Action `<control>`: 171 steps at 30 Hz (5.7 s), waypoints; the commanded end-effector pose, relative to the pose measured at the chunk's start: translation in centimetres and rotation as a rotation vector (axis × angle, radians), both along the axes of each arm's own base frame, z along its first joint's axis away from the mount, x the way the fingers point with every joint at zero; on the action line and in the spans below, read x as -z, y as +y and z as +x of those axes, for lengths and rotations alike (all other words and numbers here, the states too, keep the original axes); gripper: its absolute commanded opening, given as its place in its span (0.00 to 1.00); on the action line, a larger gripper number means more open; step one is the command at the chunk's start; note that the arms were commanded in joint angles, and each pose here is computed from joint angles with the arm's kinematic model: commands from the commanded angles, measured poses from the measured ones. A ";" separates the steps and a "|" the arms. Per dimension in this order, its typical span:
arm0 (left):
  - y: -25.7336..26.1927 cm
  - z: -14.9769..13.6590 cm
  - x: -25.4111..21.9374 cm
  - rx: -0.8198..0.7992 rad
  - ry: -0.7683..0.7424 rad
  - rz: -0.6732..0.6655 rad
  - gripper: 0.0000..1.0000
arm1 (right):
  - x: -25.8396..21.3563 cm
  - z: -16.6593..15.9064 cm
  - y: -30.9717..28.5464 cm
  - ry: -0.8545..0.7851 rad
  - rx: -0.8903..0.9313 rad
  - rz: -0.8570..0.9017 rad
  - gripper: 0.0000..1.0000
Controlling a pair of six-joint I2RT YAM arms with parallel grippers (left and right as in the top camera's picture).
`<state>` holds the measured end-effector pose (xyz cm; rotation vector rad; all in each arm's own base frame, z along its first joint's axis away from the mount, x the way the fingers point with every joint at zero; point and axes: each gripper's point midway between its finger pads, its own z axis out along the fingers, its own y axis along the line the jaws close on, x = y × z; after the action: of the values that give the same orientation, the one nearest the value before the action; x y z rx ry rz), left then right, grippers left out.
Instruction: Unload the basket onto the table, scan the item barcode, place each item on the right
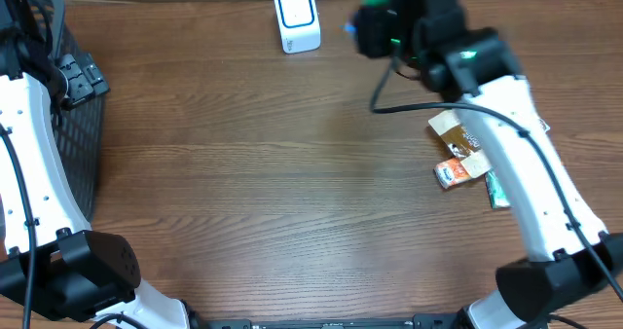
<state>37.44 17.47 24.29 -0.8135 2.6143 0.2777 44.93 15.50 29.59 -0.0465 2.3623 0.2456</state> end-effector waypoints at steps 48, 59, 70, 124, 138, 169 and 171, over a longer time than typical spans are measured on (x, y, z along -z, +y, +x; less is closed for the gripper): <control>-0.7 0.4 0.5 0.029 0.012 -0.012 1.00 | 15.5 -4.9 -11.8 0.329 0.371 -0.109 1.00; -0.7 0.4 0.5 0.029 0.012 -0.013 1.00 | 1.4 -10.5 -11.4 0.121 0.326 -0.001 1.00; -0.7 0.4 0.5 0.029 0.012 -0.012 1.00 | -6.9 -22.9 -12.1 -0.081 0.252 0.135 1.00; -0.7 0.4 0.5 0.029 0.012 -0.013 1.00 | 8.4 -20.7 -12.0 -0.873 0.065 0.130 1.00; -0.7 0.4 0.5 0.029 0.012 -0.013 1.00 | 12.4 -20.6 -11.8 -0.755 0.062 0.119 1.00; -0.7 0.4 0.6 0.029 0.015 -0.014 1.00 | 12.5 -20.6 -11.9 -0.754 0.064 0.118 1.00; -0.7 0.4 0.6 0.029 0.014 -0.014 1.00 | 12.5 -20.6 -11.9 -0.754 0.064 0.118 1.00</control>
<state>37.44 17.47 24.28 -0.8101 2.6159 0.2784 24.37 3.63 17.30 0.0016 1.5995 0.2780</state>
